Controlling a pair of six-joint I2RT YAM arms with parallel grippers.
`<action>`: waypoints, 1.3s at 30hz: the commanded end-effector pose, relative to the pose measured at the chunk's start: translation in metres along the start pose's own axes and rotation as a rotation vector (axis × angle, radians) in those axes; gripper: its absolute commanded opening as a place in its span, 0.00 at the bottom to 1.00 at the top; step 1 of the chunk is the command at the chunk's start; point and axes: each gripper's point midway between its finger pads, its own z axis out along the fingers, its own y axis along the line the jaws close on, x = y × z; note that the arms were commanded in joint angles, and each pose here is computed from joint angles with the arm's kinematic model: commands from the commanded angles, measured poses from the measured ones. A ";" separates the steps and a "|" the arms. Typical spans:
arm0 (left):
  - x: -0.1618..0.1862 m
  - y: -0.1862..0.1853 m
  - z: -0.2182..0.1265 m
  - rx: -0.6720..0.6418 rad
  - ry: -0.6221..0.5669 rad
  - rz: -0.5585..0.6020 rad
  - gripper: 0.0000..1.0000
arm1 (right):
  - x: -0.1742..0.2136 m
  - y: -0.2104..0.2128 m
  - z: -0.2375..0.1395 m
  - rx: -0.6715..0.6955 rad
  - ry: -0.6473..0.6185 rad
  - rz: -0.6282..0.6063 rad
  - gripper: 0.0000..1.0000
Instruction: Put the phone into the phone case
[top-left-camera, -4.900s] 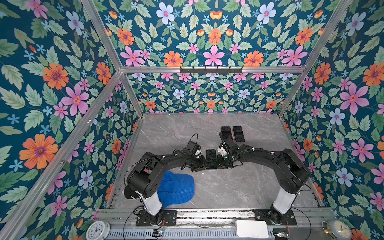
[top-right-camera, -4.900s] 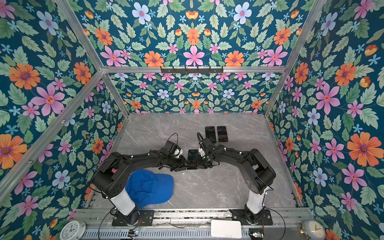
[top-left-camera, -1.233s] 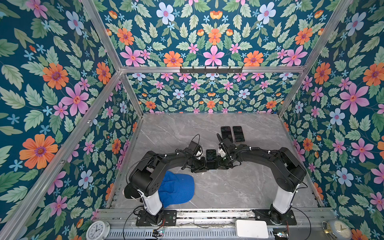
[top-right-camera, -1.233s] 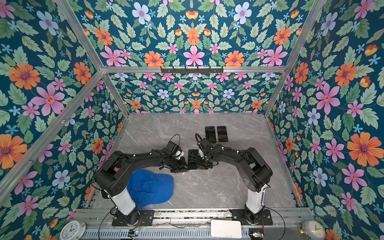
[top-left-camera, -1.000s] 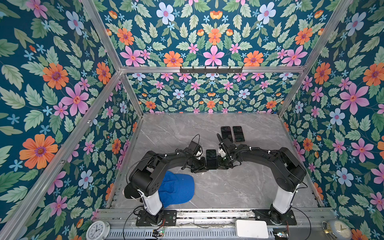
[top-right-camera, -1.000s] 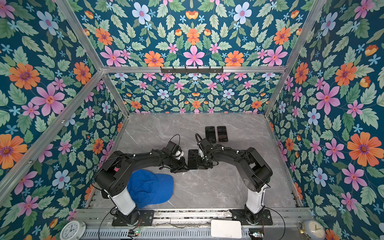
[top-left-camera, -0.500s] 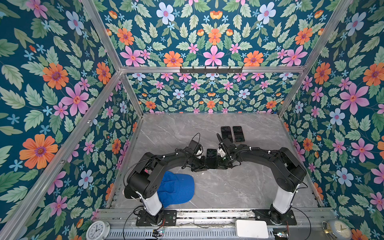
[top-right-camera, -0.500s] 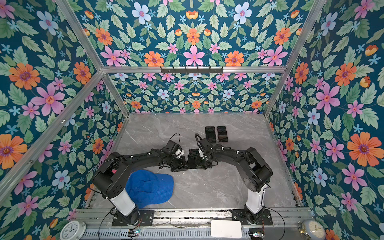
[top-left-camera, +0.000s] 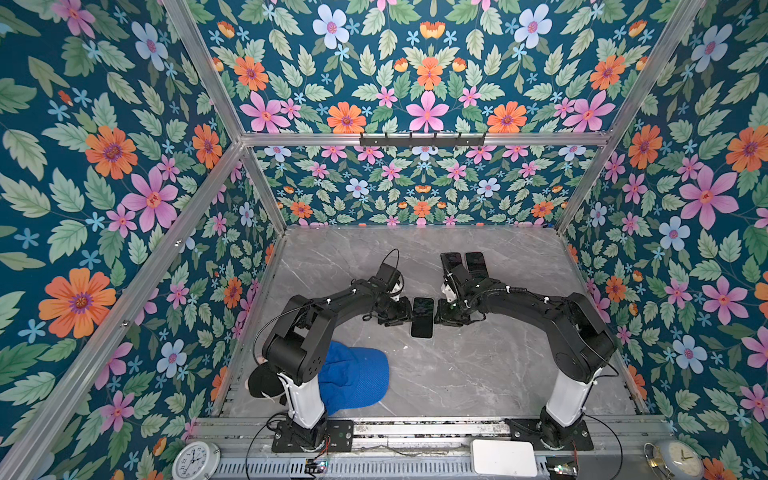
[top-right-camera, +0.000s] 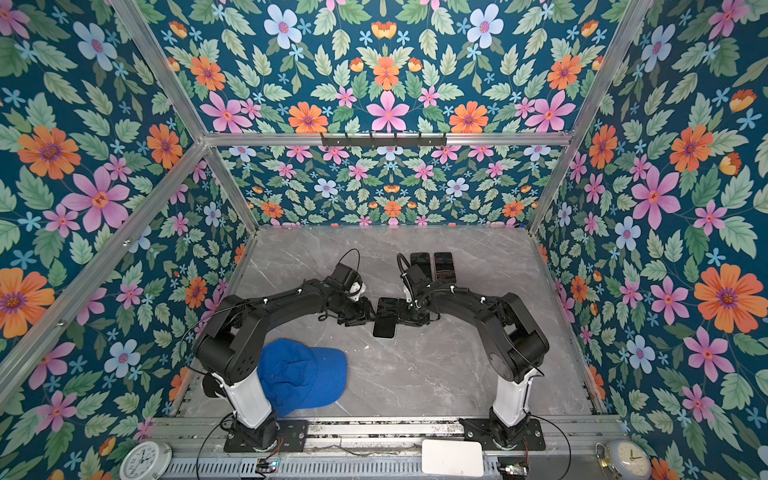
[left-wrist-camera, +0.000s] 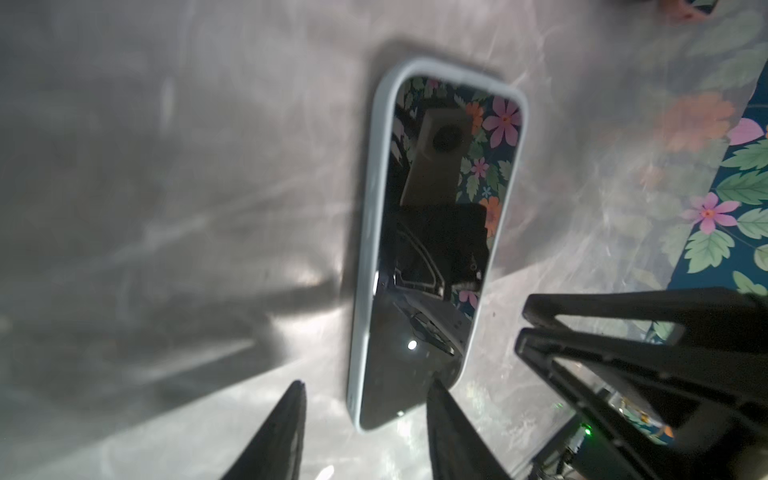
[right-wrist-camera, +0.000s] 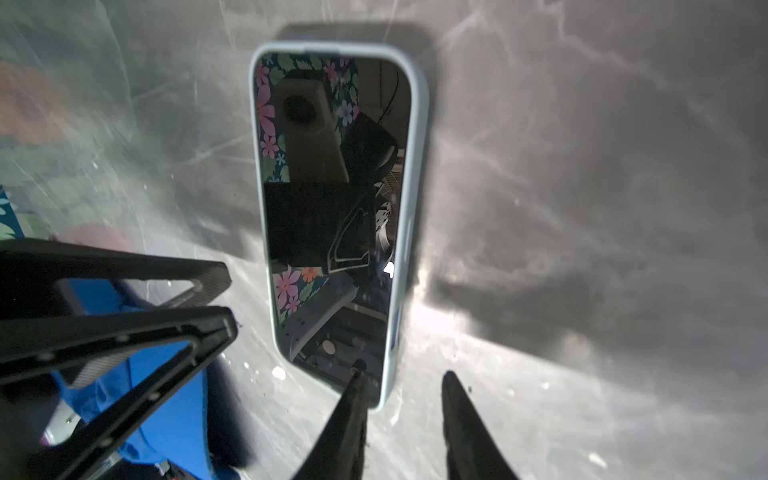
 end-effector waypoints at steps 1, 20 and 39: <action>-0.012 0.006 0.003 -0.049 0.003 0.058 0.50 | -0.015 0.001 0.002 -0.004 -0.020 -0.013 0.32; -0.040 0.002 0.039 -0.007 0.044 0.075 0.41 | -0.055 0.004 0.023 -0.044 -0.033 0.010 0.31; -0.025 -0.010 0.041 -0.004 0.057 0.107 0.17 | -0.052 0.004 0.031 -0.069 -0.023 0.030 0.14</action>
